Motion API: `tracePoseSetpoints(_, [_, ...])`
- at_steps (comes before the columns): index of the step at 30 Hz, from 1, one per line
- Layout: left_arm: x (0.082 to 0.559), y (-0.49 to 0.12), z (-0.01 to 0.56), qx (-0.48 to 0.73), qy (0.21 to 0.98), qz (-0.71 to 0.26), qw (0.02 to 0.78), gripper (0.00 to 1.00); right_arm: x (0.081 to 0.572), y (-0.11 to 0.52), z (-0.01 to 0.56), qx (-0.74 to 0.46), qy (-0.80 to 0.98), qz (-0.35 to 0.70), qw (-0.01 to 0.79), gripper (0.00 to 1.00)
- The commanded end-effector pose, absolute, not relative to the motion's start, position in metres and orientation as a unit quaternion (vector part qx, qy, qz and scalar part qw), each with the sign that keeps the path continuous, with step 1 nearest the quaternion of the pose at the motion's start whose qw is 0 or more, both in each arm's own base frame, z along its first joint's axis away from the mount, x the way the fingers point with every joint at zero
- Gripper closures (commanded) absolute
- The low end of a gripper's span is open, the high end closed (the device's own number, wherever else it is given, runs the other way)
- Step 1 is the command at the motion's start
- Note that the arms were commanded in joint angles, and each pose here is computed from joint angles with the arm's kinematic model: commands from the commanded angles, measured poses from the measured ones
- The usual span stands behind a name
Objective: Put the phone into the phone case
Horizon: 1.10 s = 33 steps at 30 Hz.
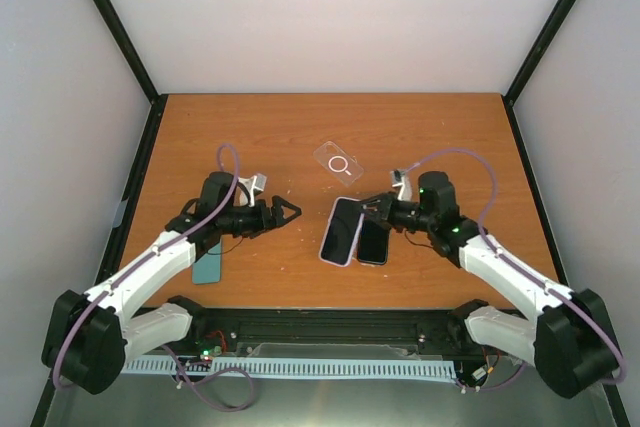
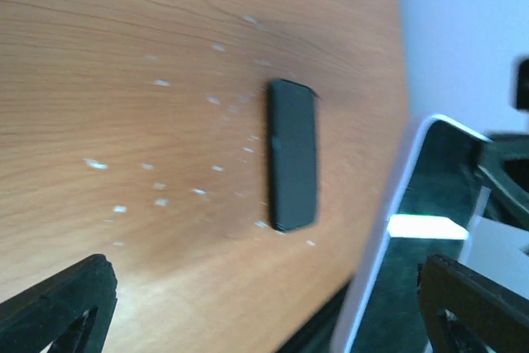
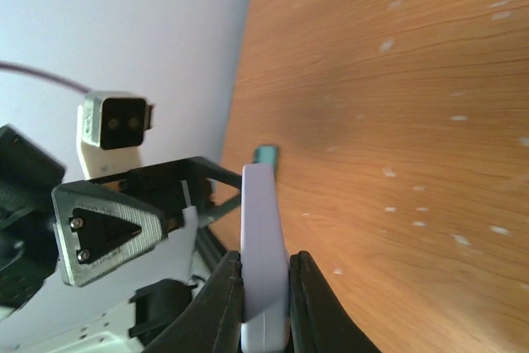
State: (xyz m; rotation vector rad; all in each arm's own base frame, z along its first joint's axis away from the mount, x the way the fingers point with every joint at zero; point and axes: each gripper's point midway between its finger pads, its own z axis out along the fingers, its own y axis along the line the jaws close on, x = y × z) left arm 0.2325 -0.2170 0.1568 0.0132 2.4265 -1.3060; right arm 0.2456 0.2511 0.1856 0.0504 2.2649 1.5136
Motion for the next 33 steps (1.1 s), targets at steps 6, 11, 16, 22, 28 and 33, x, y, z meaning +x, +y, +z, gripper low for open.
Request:
tracePoseSetpoints(6, [0.262,-0.126,0.088,-0.203,0.92,-0.266,0.203,0.0,0.244,0.16,0.136,0.095,0.909,0.375,0.153,0.97])
tracePoseSetpoints(11, [0.259,-0.081,0.066,-0.285,0.915,-0.198,0.205,0.01,0.25,0.118,0.122,0.147,0.924,0.317,0.159,0.97])
tracePoseSetpoints(16, [0.254,-0.037,0.046,-0.38,0.889,-0.161,0.198,0.01,0.261,0.086,0.109,0.175,0.94,0.239,0.17,0.97])
tracePoseSetpoints(22, [0.243,0.008,0.027,-0.487,0.848,-0.113,0.175,0.01,0.277,0.074,0.097,0.169,0.941,0.243,0.164,0.97])
tracePoseSetpoints(28, [0.238,0.038,0.027,-0.545,0.817,-0.068,0.177,0.01,0.289,0.058,0.057,0.171,0.957,0.193,0.135,0.95])
tracePoseSetpoints(33, [0.238,0.055,0.043,-0.565,0.798,-0.035,0.205,0.01,0.298,0.044,0.042,0.182,0.96,0.154,0.149,0.77])
